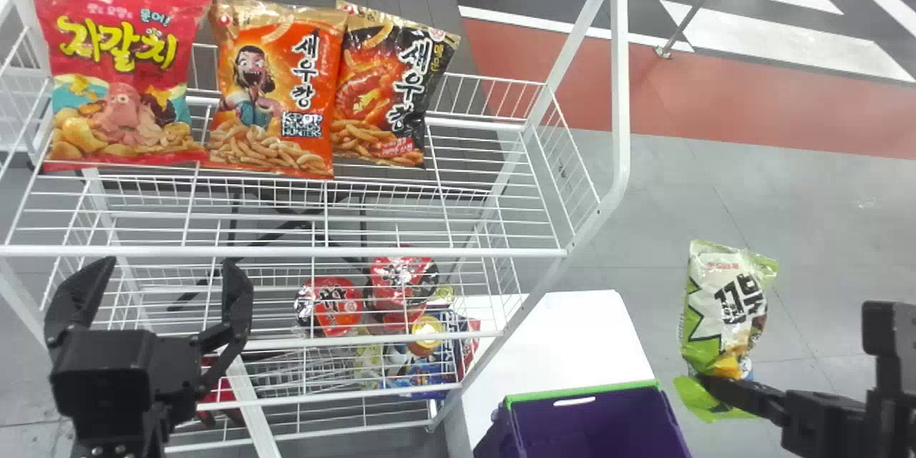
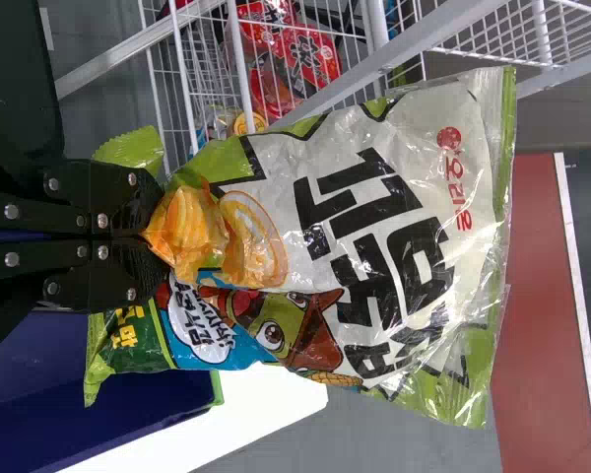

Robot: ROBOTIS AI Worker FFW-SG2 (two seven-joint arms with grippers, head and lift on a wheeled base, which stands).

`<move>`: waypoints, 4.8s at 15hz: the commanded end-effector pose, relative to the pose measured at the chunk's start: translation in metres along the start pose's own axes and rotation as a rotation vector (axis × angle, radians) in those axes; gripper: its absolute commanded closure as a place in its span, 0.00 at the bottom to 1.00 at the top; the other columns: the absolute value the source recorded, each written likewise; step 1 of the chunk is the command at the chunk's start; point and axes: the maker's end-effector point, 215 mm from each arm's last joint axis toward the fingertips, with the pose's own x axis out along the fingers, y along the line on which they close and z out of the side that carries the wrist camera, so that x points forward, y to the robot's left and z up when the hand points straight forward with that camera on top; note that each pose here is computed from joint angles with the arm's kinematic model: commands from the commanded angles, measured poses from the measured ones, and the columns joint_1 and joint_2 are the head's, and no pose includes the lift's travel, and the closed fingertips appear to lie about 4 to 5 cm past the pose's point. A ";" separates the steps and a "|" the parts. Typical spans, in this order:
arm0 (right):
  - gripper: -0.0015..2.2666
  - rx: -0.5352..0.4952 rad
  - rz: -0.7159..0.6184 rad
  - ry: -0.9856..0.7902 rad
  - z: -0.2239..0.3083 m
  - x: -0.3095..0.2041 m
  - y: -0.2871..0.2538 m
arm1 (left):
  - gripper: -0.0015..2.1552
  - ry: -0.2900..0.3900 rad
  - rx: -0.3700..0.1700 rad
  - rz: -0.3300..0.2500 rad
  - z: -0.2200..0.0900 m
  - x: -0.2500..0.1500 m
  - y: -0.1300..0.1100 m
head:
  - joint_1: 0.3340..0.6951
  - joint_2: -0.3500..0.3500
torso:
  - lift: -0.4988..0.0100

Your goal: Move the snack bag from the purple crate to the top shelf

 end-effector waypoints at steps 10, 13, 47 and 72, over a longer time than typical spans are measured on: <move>0.82 0.046 0.025 0.010 0.000 0.000 0.010 | 0.02 0.005 0.002 -0.001 -0.003 0.001 0.000 | 1.00 0.00 | 1.00; 0.82 0.051 0.034 -0.013 0.013 -0.011 0.021 | 0.02 0.006 -0.001 0.000 -0.004 0.003 0.000 | 1.00 0.00 | 0.98; 0.82 -0.299 0.068 -0.069 0.123 0.079 0.318 | 0.02 0.030 0.010 -0.004 -0.025 0.001 0.002 | 1.00 0.31 | 0.98; 0.82 -0.334 -0.104 -0.401 0.247 0.166 0.327 | 0.02 0.017 0.009 -0.012 -0.029 0.000 0.001 | 1.00 0.31 | 0.98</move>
